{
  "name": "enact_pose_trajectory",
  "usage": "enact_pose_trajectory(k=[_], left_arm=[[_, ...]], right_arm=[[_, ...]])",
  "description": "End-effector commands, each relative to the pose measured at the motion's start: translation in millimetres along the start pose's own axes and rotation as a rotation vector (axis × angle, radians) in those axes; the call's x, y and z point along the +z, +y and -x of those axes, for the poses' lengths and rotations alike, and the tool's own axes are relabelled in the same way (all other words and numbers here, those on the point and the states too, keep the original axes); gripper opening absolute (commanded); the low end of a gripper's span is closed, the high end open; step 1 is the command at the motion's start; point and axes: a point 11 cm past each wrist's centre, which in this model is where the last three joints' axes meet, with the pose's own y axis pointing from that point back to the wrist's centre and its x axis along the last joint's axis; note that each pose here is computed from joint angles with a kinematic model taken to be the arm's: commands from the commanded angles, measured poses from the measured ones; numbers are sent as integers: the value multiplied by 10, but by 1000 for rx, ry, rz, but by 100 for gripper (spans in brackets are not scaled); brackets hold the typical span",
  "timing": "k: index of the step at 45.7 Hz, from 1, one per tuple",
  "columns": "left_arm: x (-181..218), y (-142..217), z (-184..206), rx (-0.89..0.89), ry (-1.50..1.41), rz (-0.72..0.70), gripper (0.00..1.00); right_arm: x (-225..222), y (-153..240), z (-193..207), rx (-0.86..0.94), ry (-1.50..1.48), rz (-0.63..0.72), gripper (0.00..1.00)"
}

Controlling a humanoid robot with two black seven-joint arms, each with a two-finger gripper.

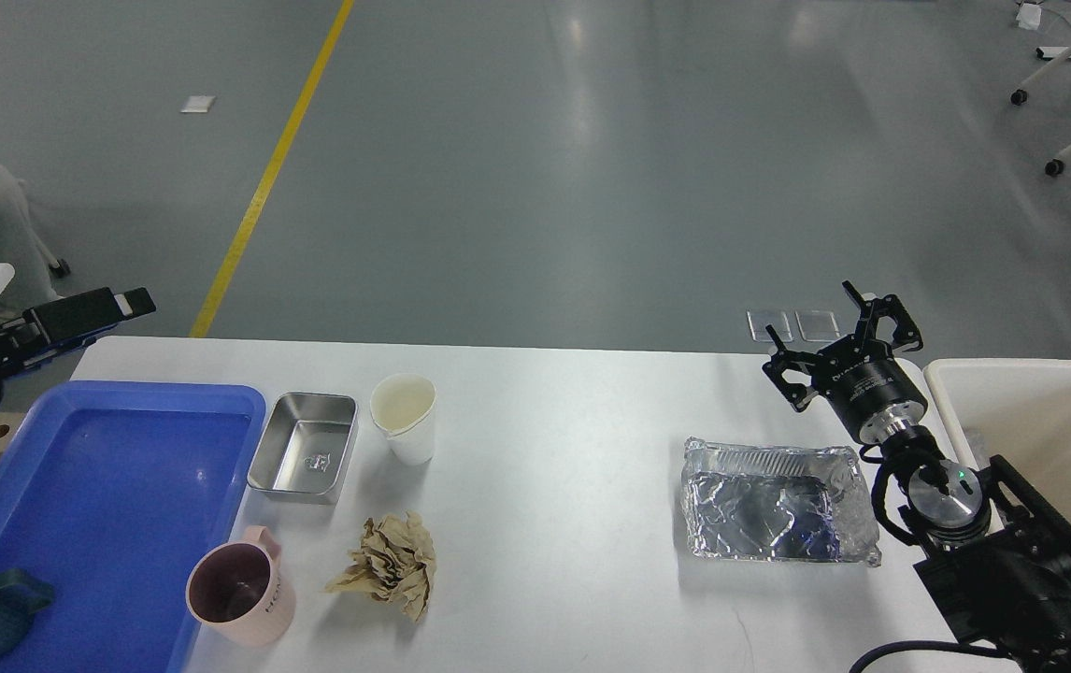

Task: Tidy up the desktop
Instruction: 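Move the left gripper over the blue tray toward the pink mug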

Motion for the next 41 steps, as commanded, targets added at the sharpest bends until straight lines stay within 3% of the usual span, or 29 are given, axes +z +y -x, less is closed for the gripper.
enact_pose_trajectory(k=[1, 5, 19, 41], left_arm=[[-260, 77, 229, -98, -235, -71, 93], [-352, 126, 340, -142, -380, -75, 93], [-399, 332, 361, -170, -430, -37, 93], [-437, 351, 380, -196, -459, -50, 93]], right_arm=[[21, 5, -10, 3, -3, 2, 100], [39, 27, -43, 11, -6, 4, 100], [58, 36, -55, 14, -9, 7, 100], [65, 36, -65, 18, -8, 9, 100]])
